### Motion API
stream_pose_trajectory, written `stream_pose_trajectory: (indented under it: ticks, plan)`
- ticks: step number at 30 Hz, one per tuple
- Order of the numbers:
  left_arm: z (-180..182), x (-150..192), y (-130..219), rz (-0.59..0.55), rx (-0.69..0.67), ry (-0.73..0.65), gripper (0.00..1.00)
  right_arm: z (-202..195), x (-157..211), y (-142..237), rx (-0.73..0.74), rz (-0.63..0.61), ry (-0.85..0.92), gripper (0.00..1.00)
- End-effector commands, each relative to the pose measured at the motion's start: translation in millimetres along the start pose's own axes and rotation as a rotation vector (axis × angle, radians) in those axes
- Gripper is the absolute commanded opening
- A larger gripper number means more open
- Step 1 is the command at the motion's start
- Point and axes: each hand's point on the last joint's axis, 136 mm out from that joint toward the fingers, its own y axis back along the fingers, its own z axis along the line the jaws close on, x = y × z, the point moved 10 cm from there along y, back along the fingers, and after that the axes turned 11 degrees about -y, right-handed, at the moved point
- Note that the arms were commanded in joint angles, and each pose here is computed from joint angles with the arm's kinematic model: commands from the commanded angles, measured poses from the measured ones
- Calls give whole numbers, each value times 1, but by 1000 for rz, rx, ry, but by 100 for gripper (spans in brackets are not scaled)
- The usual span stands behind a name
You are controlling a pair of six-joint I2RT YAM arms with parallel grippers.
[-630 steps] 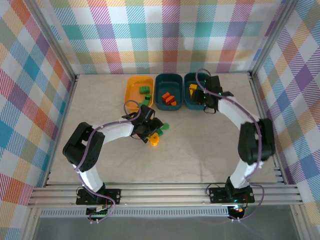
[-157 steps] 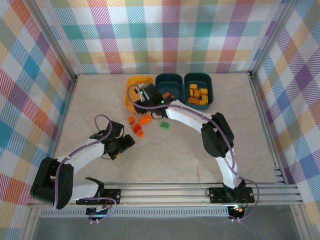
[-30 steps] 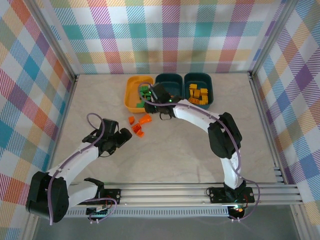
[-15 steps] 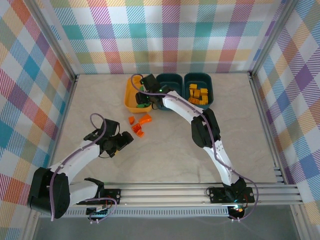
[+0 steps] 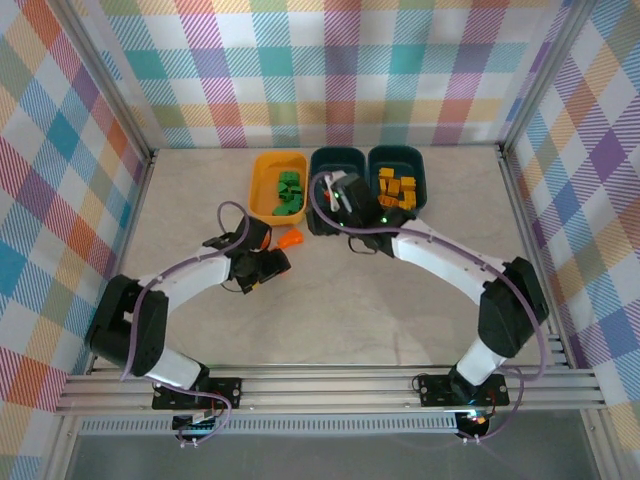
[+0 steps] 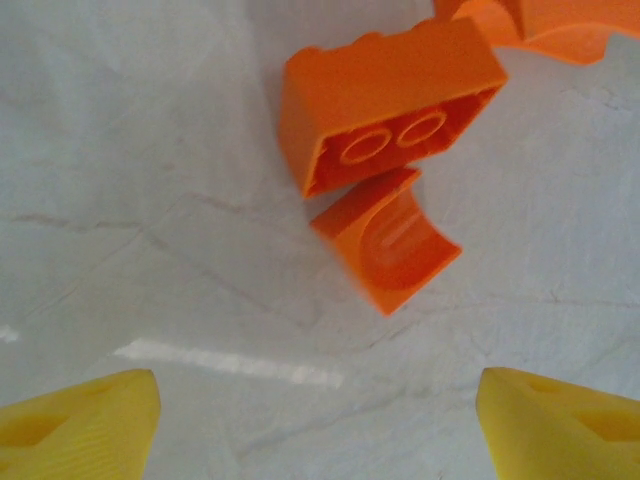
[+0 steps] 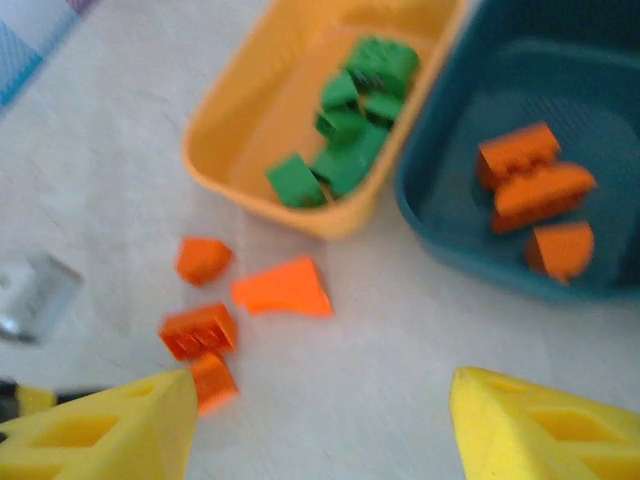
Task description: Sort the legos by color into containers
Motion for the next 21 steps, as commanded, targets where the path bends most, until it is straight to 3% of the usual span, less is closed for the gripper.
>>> stream_pose_trajectory:
  ticks: [1, 7, 13, 21]
  plan:
    - [-6, -10, -8, -25, -28, 31, 82, -25, 33, -1, 96, 47, -13, 68]
    - [-13, -16, -26, -25, 9, 170, 78, -54, 77, 2, 169, 92, 11, 67]
    - [-19, -25, -34, -41, -62, 221, 74, -65, 93, -7, 188, 47, -20, 65]
    - [-24, -26, -59, -5, -107, 256, 53, -68, 96, -12, 200, 40, -30, 66]
